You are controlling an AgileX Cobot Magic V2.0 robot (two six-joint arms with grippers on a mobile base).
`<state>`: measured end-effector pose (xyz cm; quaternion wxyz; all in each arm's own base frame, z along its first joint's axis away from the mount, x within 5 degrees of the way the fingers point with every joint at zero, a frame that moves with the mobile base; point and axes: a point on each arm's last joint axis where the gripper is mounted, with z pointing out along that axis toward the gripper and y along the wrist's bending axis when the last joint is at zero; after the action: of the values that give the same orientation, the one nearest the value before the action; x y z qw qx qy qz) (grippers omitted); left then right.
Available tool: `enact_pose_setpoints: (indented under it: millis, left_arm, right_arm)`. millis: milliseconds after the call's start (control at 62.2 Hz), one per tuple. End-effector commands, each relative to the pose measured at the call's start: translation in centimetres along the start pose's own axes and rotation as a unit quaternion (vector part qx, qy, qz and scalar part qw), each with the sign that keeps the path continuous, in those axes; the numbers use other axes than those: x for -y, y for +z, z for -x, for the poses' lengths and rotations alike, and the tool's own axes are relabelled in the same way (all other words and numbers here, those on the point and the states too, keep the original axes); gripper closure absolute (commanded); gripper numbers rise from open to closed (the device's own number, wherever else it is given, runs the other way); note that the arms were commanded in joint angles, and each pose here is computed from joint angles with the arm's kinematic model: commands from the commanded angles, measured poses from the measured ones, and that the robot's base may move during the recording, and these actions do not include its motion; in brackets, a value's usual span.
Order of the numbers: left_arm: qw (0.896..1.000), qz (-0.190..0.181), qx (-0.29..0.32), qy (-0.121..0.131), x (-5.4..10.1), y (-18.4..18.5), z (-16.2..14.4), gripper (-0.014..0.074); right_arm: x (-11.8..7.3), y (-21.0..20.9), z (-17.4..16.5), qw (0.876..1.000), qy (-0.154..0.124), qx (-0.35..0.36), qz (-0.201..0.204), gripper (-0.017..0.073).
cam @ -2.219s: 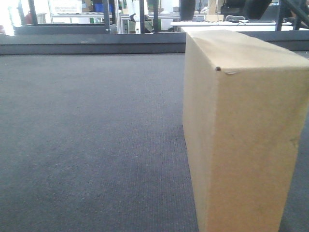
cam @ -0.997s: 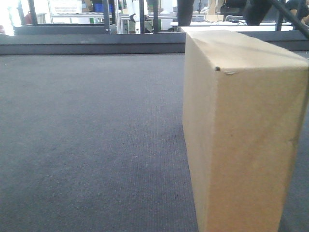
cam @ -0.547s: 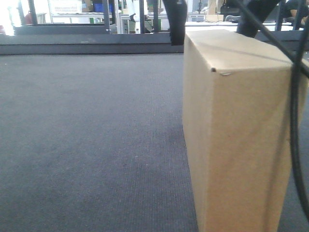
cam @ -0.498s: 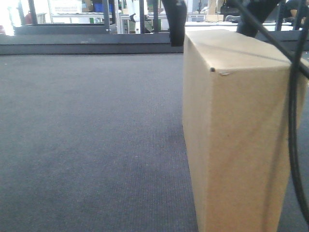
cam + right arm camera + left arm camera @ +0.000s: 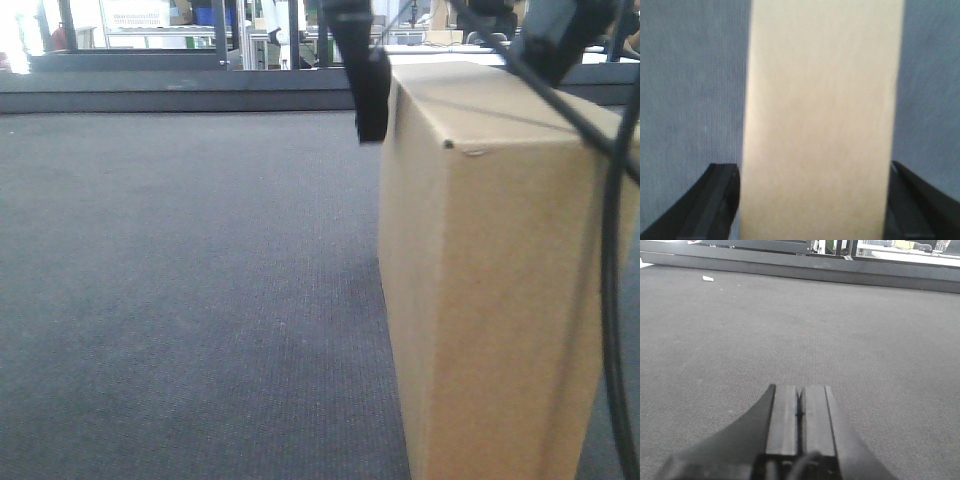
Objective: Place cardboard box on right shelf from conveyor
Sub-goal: 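Lift the gripped box off the conveyor with the right gripper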
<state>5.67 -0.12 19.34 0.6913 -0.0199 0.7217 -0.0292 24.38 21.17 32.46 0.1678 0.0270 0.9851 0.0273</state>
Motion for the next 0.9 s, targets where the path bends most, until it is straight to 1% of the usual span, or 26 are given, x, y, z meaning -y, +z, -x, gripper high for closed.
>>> enact_pose_setpoints:
  millis: [0, 772, 836, 884]
  left_arm:
    - [0.999, -0.003, 0.048, -0.002, 0.04, -0.14, 0.9, 0.0713]
    - [0.999, -0.003, 0.048, -0.002, 0.04, -0.14, 0.9, 0.0713]
    - [0.999, -0.003, 0.048, -0.002, 0.04, -0.14, 0.9, 0.0713]
    - [0.999, -0.003, 0.048, -0.002, 0.04, -0.14, 0.9, 0.0713]
  right_arm:
    - [0.6, -1.73, -0.06, 1.0, 0.006, 0.012, 0.007, -0.0047]
    - [1.09, -2.25, -0.36, 1.0, 0.007, 0.004, -0.003, -0.0045]
    - [1.1, -2.25, -0.38, 1.0, 0.007, 0.003, -0.004, -0.0023]
    - [1.13, -2.25, -0.4, 1.0, 0.007, 0.001, -0.006, 0.0017]
